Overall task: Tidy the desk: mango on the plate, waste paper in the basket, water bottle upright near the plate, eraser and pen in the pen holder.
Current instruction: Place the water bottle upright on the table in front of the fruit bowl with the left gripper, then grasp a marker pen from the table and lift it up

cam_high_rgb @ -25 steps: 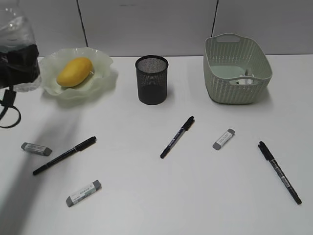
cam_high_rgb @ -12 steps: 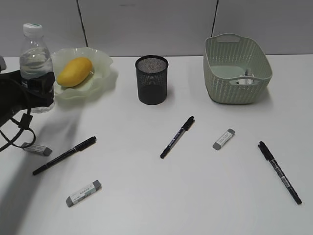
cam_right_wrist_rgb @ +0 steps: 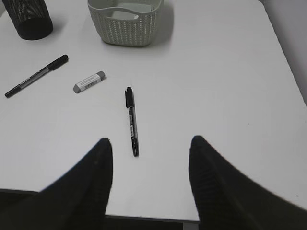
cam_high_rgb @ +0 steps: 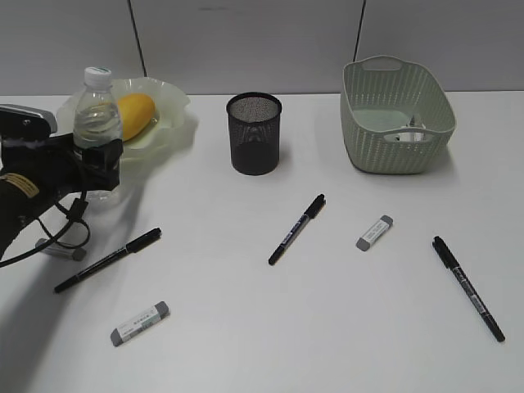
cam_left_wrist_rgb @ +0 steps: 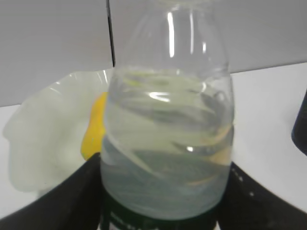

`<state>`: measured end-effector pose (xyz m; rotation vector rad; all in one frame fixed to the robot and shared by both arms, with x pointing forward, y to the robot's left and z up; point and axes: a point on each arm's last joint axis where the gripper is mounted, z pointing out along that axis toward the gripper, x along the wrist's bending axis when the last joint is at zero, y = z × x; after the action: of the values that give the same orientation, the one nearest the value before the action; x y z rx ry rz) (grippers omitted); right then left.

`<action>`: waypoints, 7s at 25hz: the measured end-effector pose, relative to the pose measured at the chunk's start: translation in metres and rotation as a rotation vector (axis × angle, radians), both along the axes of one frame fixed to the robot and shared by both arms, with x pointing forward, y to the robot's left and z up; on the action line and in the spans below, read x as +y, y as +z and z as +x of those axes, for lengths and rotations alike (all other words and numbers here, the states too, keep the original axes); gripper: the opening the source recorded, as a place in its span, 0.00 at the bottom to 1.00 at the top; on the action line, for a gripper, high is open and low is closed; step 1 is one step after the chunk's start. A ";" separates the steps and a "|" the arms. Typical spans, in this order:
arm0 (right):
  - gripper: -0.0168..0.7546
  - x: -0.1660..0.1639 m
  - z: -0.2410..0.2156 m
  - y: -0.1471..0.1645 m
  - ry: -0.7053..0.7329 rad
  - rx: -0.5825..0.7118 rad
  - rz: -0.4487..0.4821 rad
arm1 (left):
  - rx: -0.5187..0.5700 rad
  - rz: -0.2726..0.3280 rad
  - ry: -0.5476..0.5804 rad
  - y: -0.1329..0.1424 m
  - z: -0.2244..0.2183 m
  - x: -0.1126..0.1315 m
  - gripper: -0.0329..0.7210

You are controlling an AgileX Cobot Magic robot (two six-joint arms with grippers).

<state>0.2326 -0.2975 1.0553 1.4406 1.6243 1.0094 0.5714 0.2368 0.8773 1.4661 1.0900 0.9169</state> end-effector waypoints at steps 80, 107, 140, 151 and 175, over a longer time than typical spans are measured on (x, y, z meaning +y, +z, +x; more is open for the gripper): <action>0.56 0.000 0.000 0.000 0.000 0.000 0.000 | 0.280 0.036 0.123 0.096 -0.089 0.024 0.82; 0.56 0.000 0.000 0.000 0.000 0.000 0.000 | 1.079 0.153 0.194 0.164 -0.122 0.045 0.80; 0.56 0.000 0.000 0.000 0.000 0.000 0.000 | 0.495 0.068 0.254 0.203 -0.331 0.067 0.80; 0.56 0.000 0.000 0.000 0.000 0.000 0.000 | 0.309 0.062 0.242 0.185 -0.347 0.068 0.80; 0.56 0.000 0.000 0.000 0.000 0.000 0.000 | 0.283 0.065 0.237 0.181 -0.342 0.067 0.80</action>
<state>0.2326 -0.2975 1.0553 1.4406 1.6242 1.0093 0.2296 0.3037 1.0579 1.5759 1.4790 0.9327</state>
